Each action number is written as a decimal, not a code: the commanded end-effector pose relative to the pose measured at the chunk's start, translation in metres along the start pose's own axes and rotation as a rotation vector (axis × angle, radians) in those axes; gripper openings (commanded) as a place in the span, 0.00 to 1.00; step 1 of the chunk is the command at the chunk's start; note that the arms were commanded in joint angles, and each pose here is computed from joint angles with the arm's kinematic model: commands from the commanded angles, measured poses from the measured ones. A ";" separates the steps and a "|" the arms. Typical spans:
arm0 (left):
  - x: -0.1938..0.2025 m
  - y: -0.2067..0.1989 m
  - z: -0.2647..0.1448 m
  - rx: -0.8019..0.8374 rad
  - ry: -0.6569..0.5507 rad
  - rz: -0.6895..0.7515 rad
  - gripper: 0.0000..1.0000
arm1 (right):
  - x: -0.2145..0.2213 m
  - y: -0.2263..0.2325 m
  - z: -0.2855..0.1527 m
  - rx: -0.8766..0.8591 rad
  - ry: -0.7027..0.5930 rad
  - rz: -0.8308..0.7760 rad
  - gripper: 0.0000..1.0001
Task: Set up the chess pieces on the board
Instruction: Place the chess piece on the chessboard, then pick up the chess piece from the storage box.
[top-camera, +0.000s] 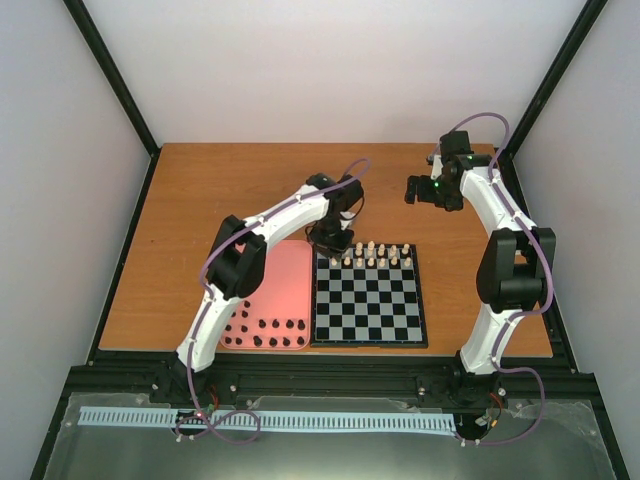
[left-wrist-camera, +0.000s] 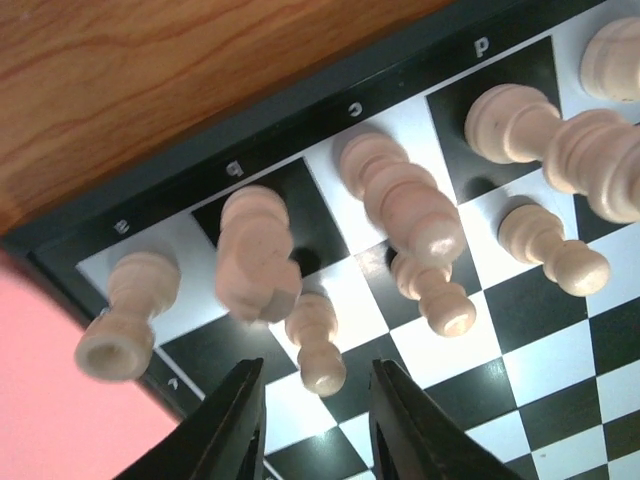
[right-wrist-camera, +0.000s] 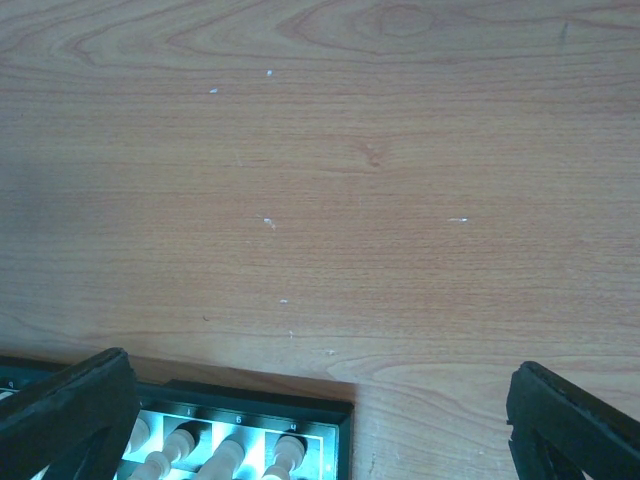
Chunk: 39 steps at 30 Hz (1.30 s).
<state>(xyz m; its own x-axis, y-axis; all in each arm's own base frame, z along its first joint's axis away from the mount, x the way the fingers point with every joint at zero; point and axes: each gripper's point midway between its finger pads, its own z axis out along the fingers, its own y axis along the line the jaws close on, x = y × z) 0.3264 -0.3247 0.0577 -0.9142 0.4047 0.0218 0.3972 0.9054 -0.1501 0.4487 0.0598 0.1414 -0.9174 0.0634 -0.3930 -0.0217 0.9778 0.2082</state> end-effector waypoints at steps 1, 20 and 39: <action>0.002 -0.002 -0.054 -0.035 -0.099 0.027 0.37 | -0.003 -0.002 -0.001 0.001 -0.007 -0.009 1.00; 0.127 0.182 -0.059 -0.133 -0.173 -0.626 0.57 | -0.001 0.001 0.002 -0.017 0.002 -0.003 1.00; 0.151 0.211 -0.015 -0.108 -0.097 -0.737 0.50 | 0.003 0.001 0.001 -0.017 0.004 -0.004 1.00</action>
<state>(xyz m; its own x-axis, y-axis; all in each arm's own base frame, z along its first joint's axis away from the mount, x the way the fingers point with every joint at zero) 0.2618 -0.0675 0.0458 -0.9543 -0.2987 0.0112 -0.2987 0.9544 -0.0009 0.4475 0.0630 0.1399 -0.9197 0.0628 -0.3877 -0.0285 0.9739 0.2254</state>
